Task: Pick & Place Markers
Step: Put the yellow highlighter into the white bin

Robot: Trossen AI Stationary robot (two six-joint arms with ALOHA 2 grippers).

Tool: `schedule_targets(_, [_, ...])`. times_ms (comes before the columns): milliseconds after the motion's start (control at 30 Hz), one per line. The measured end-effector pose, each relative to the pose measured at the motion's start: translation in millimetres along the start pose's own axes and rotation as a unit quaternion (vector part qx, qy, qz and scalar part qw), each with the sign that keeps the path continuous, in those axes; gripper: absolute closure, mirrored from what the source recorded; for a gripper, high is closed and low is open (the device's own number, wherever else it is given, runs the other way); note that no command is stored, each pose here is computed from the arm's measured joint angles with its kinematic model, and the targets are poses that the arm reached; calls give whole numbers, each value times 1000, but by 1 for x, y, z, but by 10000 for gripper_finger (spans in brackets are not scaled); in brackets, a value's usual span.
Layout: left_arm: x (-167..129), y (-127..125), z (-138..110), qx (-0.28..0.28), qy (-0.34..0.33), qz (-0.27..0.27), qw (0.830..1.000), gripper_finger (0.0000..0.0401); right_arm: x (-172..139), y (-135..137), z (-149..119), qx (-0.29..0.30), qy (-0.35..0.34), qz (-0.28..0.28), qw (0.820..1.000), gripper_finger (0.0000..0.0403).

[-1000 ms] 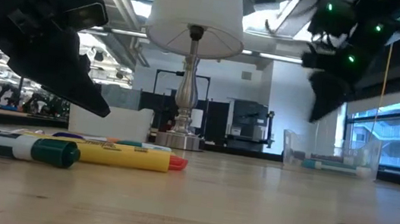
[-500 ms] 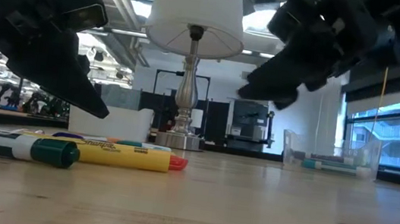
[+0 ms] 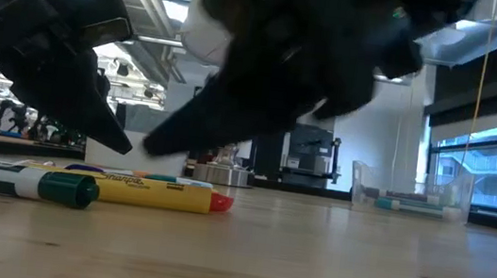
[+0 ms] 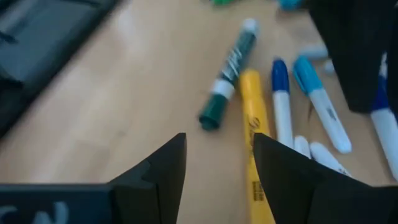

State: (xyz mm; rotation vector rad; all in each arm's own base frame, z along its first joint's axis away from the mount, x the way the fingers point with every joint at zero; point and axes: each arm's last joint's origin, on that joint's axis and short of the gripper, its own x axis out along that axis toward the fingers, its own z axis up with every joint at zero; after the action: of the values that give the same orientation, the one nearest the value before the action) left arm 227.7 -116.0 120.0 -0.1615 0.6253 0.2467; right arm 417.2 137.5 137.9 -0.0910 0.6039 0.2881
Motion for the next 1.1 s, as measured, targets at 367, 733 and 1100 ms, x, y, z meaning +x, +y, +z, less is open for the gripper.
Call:
schedule_targets(367, [-1,-1,0,-3,0,-2,1000,299,24,-3,-10,-23,84,-58,995,242])
schedule_targets(733, [0,1,1,-3,-11,14,1000,299,20,-3,-15,-6,119,-46,992,337])
schedule_targets(1100, [0,1,1,-4,-19,25,1000,299,-31,10,9,-31,171,-101,980,337])
